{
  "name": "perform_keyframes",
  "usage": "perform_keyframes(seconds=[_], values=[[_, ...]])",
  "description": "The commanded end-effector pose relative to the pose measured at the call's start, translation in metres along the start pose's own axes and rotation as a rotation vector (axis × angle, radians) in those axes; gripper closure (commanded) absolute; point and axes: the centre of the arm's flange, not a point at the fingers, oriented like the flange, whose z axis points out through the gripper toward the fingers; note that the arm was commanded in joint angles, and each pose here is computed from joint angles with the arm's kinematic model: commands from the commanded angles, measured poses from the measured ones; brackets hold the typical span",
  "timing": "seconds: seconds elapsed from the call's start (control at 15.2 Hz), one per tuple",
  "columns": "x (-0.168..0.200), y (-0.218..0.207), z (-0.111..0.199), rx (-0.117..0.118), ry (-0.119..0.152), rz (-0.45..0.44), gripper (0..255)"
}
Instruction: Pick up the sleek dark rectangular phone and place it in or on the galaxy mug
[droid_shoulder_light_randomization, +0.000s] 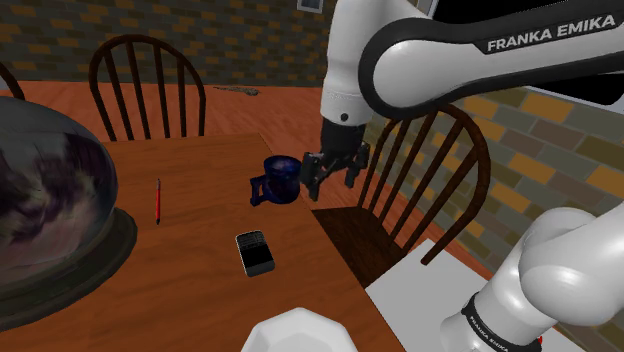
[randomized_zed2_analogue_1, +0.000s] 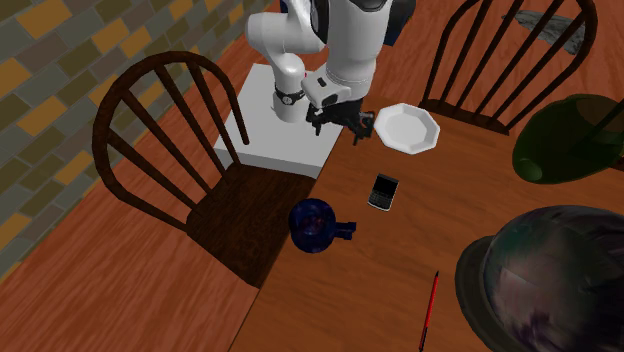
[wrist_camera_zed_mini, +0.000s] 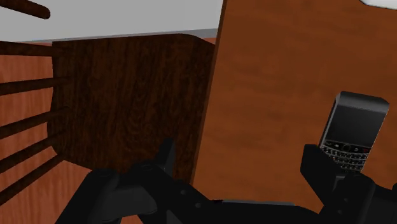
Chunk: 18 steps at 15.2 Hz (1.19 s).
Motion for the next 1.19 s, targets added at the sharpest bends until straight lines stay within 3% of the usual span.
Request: perform_keyframes(seconds=[0.0, 0.79, 1.12], values=[[0.004, -0.024, 0.012, 0.0, 0.005, -0.001, 0], [0.022, -0.161, 0.091, -0.01, 0.031, -0.012, 0], [0.022, -0.162, 0.113, -0.01, 0.031, -0.013, 0]])
